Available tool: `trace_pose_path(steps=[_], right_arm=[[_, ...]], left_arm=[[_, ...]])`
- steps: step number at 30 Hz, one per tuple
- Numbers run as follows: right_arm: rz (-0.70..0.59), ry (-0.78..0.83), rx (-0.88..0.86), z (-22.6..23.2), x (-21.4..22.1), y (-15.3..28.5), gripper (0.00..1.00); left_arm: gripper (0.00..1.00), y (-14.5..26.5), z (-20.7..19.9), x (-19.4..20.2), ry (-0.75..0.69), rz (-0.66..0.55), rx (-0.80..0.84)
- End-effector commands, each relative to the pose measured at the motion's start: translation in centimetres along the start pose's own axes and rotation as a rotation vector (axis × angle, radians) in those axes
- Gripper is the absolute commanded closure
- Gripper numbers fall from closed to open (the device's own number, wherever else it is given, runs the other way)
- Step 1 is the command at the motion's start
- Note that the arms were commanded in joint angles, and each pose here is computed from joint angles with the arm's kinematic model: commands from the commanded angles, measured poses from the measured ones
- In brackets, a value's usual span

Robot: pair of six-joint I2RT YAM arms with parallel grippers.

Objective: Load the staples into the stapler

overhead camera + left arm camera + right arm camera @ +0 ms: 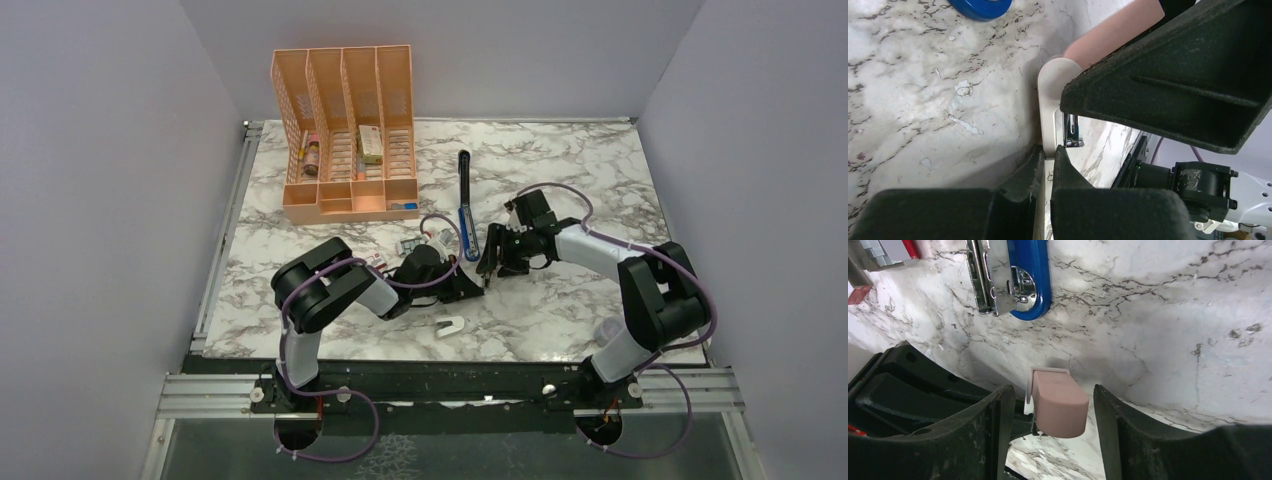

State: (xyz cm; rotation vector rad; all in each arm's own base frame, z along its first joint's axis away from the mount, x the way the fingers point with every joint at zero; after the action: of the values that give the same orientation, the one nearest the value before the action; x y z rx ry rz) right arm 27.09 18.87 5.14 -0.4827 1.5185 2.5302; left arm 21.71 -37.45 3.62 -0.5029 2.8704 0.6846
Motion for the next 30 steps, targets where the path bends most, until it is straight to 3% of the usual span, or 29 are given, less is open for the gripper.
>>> trace_pose_path(steps=[1,7,11,15,17,23,30], right_arm=[[-0.012,-0.034,-0.035,1.0,0.3,-0.2,0.4],[-0.041,-0.079,-0.03,1.0,0.2,-0.9,0.55],[-0.063,-0.098,0.023,0.4,-0.3,-0.9,0.68],[-0.077,-0.078,0.151,-1.2,-1.0,-0.2,0.7],[-0.089,-0.053,0.237,-2.3,-1.9,0.2,0.7],[-0.115,0.023,0.429,-4.5,-4.8,1.1,0.7],[-0.106,0.052,0.516,-6.0,-7.1,0.0,0.69]], left_arm=[[1.0,-0.2,1.8,0.7,0.017,0.036,-0.056],[1.0,-0.2,1.8,0.8,0.012,0.039,-0.056],[0.89,0.0,1.7,0.8,0.011,0.045,-0.052],[0.63,0.7,1.5,-0.1,-0.004,0.001,-0.058],[0.55,1.2,1.3,-0.8,-0.031,-0.027,-0.072],[0.52,2.8,0.6,-3.0,-0.092,-0.103,-0.104],[0.51,4.7,1.0,-4.7,-0.123,-0.161,-0.171]])
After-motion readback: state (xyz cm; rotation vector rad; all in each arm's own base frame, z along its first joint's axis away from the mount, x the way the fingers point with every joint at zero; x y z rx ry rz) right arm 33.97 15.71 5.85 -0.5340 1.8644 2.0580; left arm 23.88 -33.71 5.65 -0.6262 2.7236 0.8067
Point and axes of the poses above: each gripper's point midway between its finger pads, its own y axis back along the fingers, its own z axis along the line the jaws close on, x = y × z, the point moved 2 cm from there along y, back along the fingers, and after that the axes turned 7 degrees about y, right-handed, at the moved point
